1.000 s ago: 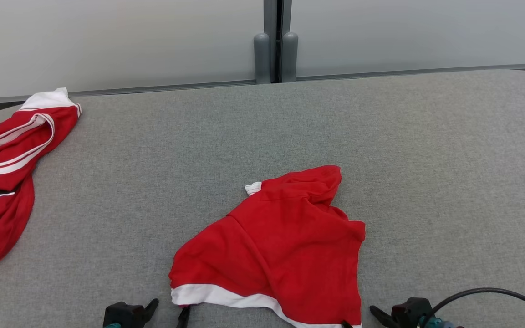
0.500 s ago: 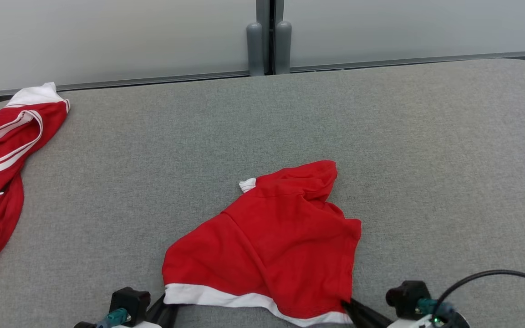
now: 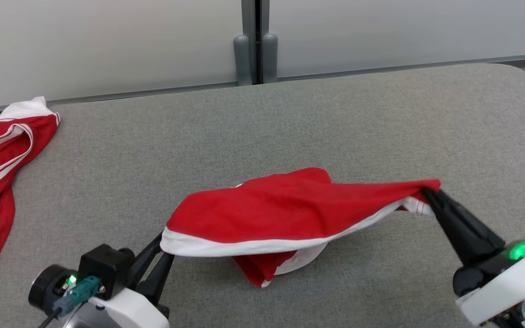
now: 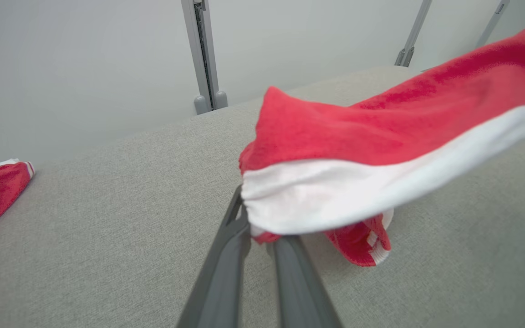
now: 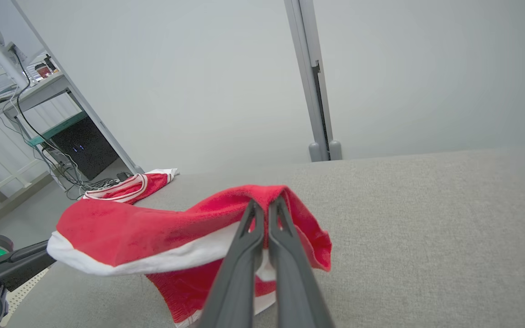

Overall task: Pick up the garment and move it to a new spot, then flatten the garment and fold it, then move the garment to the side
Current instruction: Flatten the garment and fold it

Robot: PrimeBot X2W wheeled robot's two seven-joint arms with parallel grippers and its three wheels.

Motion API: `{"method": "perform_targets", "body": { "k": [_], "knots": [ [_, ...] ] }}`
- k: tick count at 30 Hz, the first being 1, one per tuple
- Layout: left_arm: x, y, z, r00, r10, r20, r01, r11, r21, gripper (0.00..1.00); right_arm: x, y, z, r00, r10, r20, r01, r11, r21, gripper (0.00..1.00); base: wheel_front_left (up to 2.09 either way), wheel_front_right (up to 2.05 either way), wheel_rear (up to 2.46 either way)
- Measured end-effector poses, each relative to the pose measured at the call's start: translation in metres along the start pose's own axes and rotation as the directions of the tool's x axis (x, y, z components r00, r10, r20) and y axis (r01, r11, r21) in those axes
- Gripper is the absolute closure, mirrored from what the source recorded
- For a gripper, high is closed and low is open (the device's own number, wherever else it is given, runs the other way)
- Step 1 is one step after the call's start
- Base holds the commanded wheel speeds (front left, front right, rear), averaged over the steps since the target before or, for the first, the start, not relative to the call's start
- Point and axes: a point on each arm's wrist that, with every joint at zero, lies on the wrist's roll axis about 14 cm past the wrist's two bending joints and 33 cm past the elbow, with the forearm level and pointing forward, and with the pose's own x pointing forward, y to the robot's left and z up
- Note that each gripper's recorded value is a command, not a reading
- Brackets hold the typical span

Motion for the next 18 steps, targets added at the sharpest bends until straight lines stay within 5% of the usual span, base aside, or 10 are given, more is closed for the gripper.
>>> {"method": "perform_targets", "body": {
  "k": [8,14,18],
  "knots": [
    [0.039,0.008,0.064,0.997,-0.07,0.04,0.063,0.987,0.145,1.0,0.043,-0.013,0.094,0.987,0.039,0.154,-0.016,0.989,-0.145,1.0,0.0,0.0,0.0],
    [0.115,0.041,0.139,0.99,-0.057,0.132,0.023,0.969,0.246,1.0,0.124,-0.033,0.165,0.962,0.016,0.272,0.067,0.954,-0.293,1.0,0.0,0.0,0.0],
    [0.17,0.066,0.182,0.978,-0.028,0.207,-0.026,0.968,0.251,1.0,0.186,-0.038,0.2,0.924,0.019,0.381,0.106,0.947,-0.303,1.0,0.0,0.0,0.0]
  ]
}}
